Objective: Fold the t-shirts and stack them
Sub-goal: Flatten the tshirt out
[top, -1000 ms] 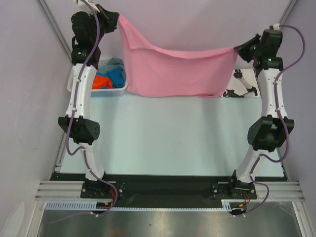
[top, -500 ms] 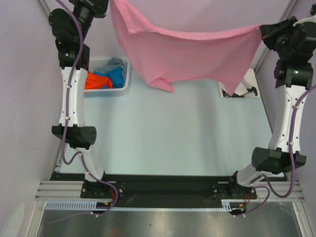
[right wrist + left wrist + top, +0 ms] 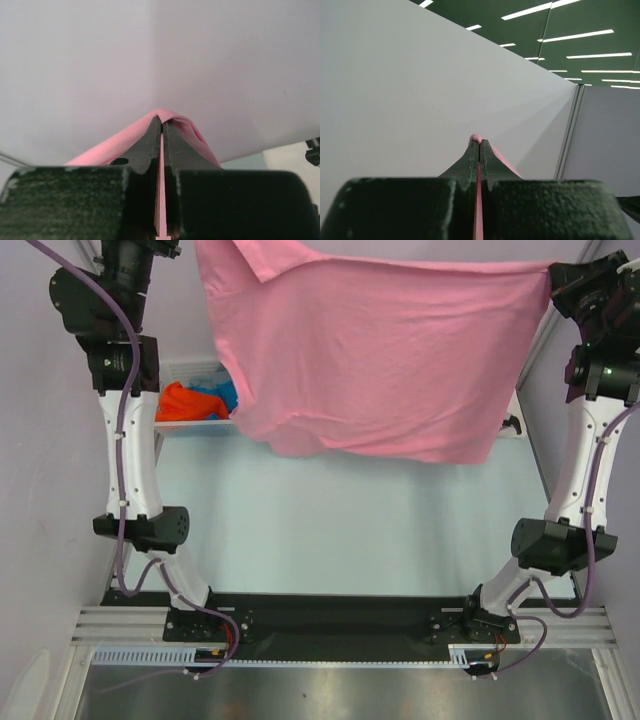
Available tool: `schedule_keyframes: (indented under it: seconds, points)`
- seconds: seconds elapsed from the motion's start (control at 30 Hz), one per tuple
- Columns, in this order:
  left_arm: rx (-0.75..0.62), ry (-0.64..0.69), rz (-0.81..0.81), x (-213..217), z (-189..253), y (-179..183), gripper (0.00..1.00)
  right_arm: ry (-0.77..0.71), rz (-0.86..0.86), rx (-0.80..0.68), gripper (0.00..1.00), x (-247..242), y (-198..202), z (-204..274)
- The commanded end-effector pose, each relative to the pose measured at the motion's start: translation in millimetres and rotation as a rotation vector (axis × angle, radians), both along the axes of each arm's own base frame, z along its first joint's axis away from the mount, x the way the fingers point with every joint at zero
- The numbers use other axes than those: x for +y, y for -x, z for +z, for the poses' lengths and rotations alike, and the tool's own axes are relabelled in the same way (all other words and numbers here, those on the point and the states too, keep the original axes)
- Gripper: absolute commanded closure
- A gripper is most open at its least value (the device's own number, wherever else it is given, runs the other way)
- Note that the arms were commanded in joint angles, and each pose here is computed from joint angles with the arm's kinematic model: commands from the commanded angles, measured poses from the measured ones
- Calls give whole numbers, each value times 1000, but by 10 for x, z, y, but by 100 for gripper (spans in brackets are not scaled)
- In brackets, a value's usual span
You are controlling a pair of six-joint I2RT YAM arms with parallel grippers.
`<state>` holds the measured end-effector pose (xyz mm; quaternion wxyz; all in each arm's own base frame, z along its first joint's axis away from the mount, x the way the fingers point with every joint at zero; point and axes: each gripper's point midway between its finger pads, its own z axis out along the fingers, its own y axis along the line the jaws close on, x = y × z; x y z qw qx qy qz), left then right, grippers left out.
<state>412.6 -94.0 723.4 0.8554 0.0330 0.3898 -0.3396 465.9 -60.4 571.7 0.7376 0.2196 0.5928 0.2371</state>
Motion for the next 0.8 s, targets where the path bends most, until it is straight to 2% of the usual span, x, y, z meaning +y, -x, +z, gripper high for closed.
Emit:
schedule_keyframes:
  seconds: [0.0,0.17,0.33,0.47,0.6,0.63,0.77]
  points:
    - [-26,63,30,158,-5,-227,100,-2,-18,-121,100,-120,-126,319]
    - [-35,102,-5,144,-94,-434,100,-6,-11,-160,100,-143,-197,437]
    - [-50,137,-11,213,-70,-486,100,-13,-13,-180,100,-195,-158,528]
    - [-63,150,-36,233,-11,-403,100,-19,-17,-177,100,-228,-50,567]
    - [-86,150,-77,191,106,-204,100,-7,-34,-176,100,-253,223,647]
    - [-96,147,-60,309,151,-143,100,-11,-33,-164,100,-258,249,615]
    - [-81,104,-104,243,174,49,100,-32,-36,-67,100,-213,434,363]
